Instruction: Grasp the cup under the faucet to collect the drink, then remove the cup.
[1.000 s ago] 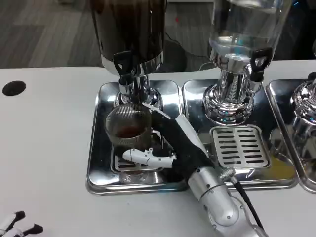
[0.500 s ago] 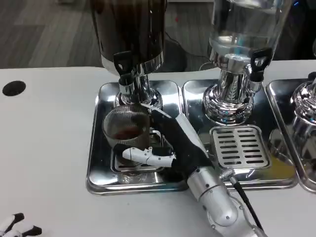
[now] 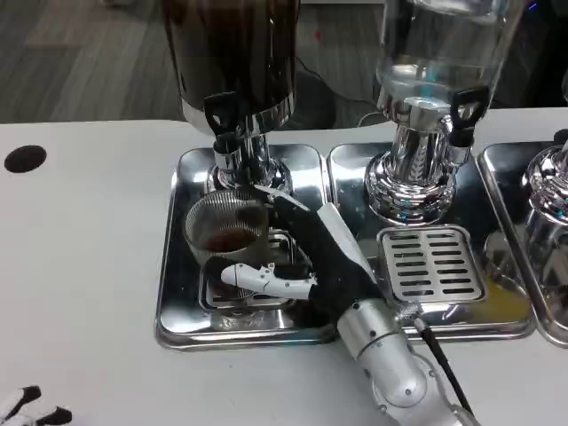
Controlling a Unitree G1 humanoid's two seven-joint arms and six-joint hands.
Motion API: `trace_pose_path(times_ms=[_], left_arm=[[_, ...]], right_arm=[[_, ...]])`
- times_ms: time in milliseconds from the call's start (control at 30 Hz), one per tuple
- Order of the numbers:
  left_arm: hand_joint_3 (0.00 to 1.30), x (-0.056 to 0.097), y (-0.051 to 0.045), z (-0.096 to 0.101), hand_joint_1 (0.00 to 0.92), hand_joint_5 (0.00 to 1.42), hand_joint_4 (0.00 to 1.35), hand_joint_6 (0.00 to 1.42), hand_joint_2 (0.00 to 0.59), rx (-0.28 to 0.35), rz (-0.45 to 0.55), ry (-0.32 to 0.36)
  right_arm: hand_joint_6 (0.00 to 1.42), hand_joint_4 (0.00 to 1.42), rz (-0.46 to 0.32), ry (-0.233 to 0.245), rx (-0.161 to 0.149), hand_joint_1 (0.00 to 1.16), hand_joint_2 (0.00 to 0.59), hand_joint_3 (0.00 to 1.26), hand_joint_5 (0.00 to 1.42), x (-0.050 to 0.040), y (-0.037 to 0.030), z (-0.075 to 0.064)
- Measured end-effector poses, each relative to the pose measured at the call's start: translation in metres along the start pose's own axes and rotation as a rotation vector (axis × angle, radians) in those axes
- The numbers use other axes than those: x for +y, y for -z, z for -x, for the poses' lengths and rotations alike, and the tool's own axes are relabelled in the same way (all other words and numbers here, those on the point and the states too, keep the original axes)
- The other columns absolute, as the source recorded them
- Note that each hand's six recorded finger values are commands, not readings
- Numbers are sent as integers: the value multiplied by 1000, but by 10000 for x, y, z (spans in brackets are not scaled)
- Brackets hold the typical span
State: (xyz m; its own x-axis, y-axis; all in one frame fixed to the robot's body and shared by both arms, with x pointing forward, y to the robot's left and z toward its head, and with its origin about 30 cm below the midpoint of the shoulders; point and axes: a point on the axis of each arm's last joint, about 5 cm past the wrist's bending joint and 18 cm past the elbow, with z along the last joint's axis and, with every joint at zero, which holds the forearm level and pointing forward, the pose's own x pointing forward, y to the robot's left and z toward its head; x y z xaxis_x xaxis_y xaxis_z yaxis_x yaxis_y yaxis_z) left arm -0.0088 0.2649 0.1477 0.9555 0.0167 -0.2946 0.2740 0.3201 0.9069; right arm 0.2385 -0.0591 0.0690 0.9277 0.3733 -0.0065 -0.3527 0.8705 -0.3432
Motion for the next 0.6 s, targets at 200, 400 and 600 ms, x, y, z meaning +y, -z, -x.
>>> trace_pose_path(times_ms=[200,400,600], left_arm=[[282,10,7,4,0,165,96,461,81,5,1,-5],[289,13,9,6,0,165,96,461,81,7,1,-6],[290,17,11,8,0,170,96,461,85,7,8,-10]], right_arm=[[82,340,5,9,-1,698,72,248,259,4,-1,1],[82,377,8,18,-2,698,72,277,275,15,-4,1],[82,379,13,21,-3,740,61,285,299,24,-6,2]])
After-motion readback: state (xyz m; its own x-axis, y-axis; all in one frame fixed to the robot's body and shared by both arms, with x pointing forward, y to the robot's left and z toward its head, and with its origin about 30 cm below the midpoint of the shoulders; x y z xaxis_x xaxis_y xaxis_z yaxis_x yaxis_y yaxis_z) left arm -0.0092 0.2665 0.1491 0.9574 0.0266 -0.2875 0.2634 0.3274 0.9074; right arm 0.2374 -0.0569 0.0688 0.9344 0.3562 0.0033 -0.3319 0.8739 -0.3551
